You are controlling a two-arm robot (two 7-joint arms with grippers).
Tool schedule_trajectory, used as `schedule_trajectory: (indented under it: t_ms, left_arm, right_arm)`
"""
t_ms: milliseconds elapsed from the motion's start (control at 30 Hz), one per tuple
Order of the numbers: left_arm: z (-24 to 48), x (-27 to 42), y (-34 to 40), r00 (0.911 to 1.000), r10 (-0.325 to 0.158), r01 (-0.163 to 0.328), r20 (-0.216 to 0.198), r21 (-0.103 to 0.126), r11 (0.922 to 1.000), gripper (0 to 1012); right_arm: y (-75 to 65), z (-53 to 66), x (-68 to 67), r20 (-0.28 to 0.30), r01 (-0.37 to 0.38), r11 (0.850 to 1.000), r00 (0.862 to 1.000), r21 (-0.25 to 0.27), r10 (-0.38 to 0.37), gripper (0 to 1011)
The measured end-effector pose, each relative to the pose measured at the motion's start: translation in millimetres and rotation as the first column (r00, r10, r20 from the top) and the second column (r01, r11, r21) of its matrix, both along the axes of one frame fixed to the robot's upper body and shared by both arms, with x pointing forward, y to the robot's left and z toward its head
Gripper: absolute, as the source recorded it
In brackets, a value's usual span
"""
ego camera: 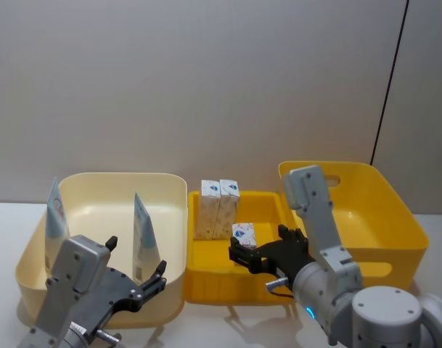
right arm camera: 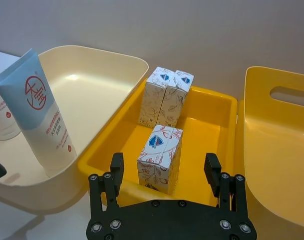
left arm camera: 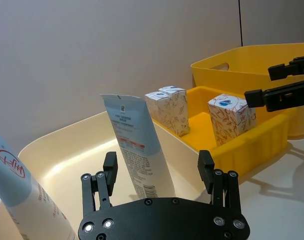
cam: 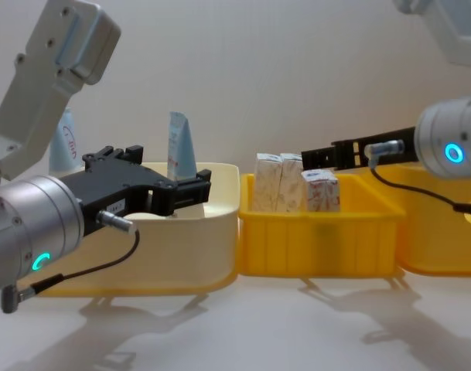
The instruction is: Bimanual collaborative sorting of washing and personal care products
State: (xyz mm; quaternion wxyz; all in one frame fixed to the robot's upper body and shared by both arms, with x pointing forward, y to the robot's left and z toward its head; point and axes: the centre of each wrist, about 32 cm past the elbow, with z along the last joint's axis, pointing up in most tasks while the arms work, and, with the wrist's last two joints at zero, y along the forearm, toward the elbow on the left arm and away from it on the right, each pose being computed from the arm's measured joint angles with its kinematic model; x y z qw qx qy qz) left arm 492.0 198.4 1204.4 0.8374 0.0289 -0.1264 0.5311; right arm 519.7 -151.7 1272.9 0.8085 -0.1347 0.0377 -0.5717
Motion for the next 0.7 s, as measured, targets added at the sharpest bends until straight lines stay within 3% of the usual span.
schedule_trajectory:
  t_ms: [700]
  left_arm:
    - [0.0,0.0,0.0,1.0,0.0,0.0,0.0,0.0,1.0,1003]
  right_arm:
    - [13.5,-5.8,28.9,-0.029,0.021,0.999,0.999,-0.037,-0.022,1001]
